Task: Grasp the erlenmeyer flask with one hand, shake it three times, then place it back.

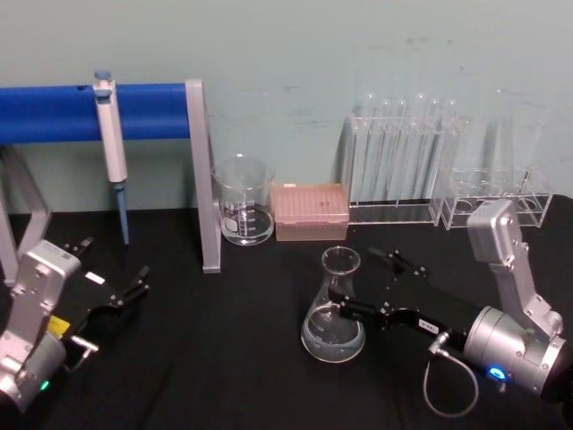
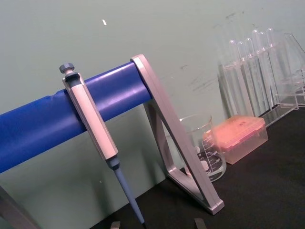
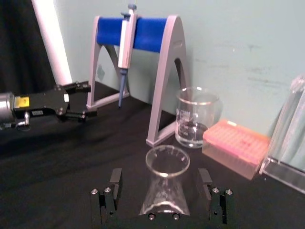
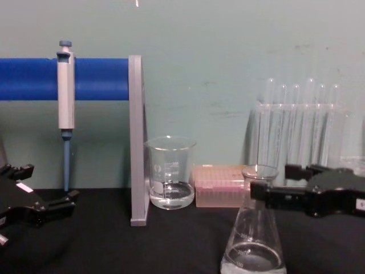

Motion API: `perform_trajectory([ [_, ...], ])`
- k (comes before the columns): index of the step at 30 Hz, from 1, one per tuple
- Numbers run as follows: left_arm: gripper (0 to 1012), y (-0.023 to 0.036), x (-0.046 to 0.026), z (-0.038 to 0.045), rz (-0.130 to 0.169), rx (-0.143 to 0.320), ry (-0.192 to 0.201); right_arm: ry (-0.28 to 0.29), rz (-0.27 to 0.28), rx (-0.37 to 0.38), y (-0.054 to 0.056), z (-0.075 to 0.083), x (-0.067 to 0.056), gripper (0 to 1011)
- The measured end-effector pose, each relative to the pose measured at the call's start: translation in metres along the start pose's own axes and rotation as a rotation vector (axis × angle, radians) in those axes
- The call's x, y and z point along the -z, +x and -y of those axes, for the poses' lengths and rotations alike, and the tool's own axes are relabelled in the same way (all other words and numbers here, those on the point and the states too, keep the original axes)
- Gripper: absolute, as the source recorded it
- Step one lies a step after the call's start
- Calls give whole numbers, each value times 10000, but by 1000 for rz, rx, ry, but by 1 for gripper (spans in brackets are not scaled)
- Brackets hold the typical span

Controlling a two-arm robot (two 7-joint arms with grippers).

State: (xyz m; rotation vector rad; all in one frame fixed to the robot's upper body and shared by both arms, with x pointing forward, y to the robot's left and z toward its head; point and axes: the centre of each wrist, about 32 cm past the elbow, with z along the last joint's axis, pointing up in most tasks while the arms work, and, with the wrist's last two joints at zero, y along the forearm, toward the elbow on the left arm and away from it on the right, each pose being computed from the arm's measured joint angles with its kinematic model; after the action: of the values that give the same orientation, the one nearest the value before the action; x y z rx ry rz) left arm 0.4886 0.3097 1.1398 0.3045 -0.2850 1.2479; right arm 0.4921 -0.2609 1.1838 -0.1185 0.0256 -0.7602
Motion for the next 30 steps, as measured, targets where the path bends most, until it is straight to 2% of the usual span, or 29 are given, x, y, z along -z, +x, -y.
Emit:
perform_trajectory([
  [4,1001,0,0,0,0,0,0,41,15,8,12,-10,-43,1000],
  [8,1001,0,0,0,0,0,0,92,28,53,16,-25,-73,1000],
  [16,1001,0,0,0,0,0,0,164,31,248,-7,-42,-87,1000],
  [21,1001,0,0,0,0,0,0,159,25,315,-5,-40,-74,1000],
  [30,1001,0,0,0,0,0,0,95,-2,353,-12,-50,-10,1000],
])
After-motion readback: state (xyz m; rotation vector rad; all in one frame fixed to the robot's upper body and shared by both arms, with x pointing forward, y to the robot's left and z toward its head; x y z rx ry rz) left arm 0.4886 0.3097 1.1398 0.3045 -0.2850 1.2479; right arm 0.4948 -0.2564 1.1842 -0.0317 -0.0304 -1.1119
